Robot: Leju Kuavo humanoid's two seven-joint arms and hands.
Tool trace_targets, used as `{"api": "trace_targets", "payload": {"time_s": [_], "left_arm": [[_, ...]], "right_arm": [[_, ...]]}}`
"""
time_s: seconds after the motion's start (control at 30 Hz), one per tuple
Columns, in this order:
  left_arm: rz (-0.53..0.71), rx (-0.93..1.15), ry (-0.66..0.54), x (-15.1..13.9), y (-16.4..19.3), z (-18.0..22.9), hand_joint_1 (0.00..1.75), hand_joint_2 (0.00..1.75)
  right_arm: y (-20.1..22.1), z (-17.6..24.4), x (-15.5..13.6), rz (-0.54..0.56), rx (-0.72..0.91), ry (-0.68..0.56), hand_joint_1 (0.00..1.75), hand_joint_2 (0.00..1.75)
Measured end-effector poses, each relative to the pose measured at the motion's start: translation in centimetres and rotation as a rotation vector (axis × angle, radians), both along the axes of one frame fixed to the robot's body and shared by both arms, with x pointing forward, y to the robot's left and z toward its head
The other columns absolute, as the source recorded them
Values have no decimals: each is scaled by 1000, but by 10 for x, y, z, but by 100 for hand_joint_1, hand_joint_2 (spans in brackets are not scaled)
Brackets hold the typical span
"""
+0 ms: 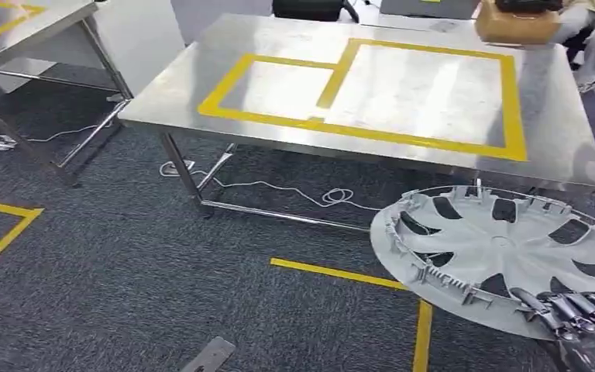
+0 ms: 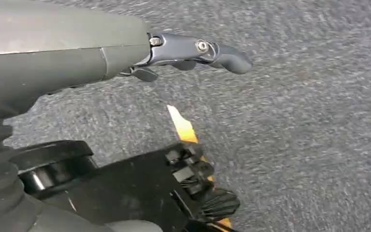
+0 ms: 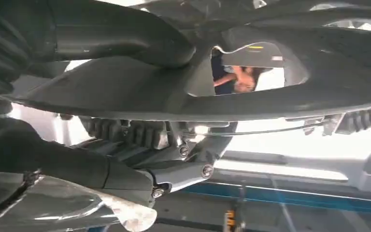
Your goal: Take the parts from the cabinet and place them on the table.
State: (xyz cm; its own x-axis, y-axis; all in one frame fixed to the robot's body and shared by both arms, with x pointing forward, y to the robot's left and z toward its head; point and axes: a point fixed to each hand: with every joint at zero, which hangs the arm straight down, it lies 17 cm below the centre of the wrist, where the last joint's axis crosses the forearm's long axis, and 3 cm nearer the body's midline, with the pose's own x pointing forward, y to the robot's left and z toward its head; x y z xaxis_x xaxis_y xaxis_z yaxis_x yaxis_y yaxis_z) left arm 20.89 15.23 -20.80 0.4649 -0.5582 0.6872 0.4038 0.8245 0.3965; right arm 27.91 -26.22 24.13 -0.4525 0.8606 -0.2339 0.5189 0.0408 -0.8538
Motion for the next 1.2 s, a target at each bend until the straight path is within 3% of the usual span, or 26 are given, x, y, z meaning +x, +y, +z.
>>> {"api": "trace_targets", "payload": {"time_s": [1.2], "left_arm": [[16, 68, 38, 3, 14, -6, 0, 175]], "right_arm": [[-4, -6, 3, -58, -28, -18, 175, 175]]}}
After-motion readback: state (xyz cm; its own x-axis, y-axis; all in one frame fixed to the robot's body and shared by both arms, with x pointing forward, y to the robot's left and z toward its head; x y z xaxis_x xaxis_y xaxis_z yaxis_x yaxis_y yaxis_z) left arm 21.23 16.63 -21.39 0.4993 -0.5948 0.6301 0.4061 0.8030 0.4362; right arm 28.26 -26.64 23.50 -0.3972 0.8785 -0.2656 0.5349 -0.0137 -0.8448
